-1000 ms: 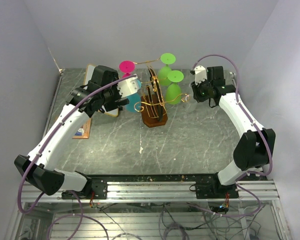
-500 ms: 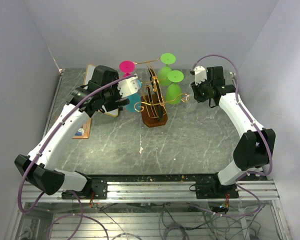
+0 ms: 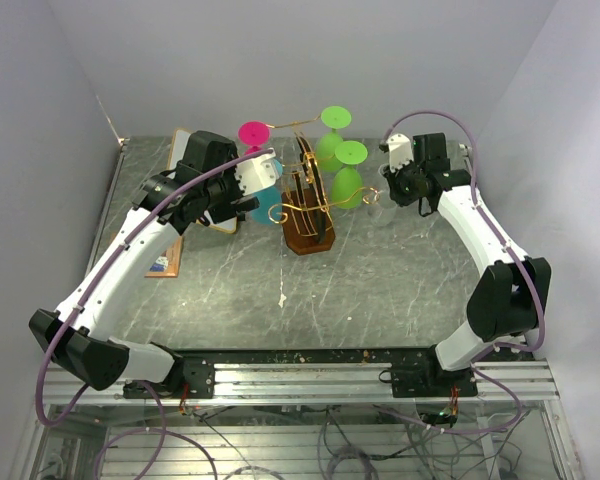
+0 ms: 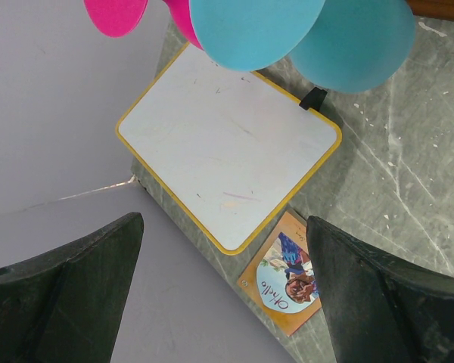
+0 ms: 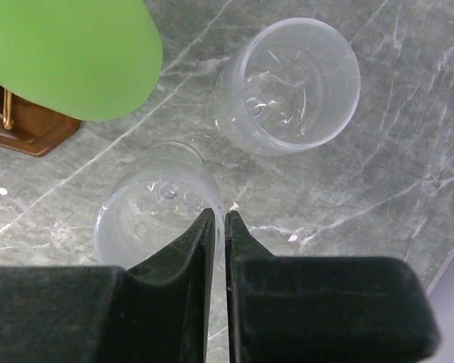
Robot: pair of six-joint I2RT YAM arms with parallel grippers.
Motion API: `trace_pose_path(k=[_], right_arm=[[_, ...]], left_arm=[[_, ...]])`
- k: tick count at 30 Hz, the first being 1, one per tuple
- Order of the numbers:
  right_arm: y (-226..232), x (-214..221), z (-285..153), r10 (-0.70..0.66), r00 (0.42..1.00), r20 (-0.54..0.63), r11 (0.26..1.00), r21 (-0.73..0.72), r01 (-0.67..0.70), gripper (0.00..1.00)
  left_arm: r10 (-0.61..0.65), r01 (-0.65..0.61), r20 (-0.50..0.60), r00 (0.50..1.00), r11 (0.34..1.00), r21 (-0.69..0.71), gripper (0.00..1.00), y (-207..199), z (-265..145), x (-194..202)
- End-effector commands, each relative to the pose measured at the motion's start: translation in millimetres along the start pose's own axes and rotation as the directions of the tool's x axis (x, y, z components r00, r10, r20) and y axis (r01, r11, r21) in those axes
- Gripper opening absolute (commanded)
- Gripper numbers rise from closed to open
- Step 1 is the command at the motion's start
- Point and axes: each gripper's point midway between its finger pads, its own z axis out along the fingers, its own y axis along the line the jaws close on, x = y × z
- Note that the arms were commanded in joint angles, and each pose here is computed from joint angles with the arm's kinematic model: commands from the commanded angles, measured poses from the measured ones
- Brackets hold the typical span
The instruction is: Place the wine glass upside down on the wine glass rack
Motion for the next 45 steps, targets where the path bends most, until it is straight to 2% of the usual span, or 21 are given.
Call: trace_pose_path(k=[1,6,17,25,29,36,42,45], right_arm=[[2.5,6.7,-8.6,-0.014,1.0,-0.017,1.0,0.003,0.014,0.06],[0.4,3.7,-20.6,-0.026,1.0,0.005,0.999,0.023,0.025,0.0],[2.0,4.4,-42.2,-0.053,0.998,0.034,0.998,0.024,0.052,0.0],[-20.5,11.1,-60.9,-0.03,0.999,0.043,0.997,0.079,0.026,0.0],[-34.5,11.6,-89.1,0.005,0.995,0.096,0.995,0.095,-0.014,0.0],[-71.1,12.1,-143.5,0.058,0.983,0.177,0.973,0.212,-0.095,0.0],[-100.6,-8.4,-193.0,0.091,0.949,0.302,0.94,0.288,-0.182,0.0],[-106.9,-25.5,-208.7,0.102,0.92,0.379,0.935,0.28,-0.219,0.0]], left_arm=[[-0.021,0.022,0.03,0.999,1.0,-0.013,0.99,3.8,-4.4,-3.1],[-0.04,0.04,0.036,0.999,0.999,-0.02,0.99,5.5,-5.3,-4.4],[-0.044,0.045,0.044,0.998,0.999,-0.023,0.99,7.5,-7.8,-6.4],[-0.079,0.081,0.044,0.996,0.995,-0.053,0.99,14.3,-6.0,-6.6],[-0.12,0.126,0.065,0.991,0.989,-0.081,0.99,23.7,-8.6,-9.7],[-0.234,0.252,0.151,0.96,0.961,-0.116,0.99,47.0,-21.5,-29.9],[-0.308,0.337,0.216,0.927,0.934,-0.114,0.99,59.4,-28.5,-42.6],[-0.337,0.366,0.255,0.906,0.927,-0.078,0.99,57.8,-30.9,-50.3]])
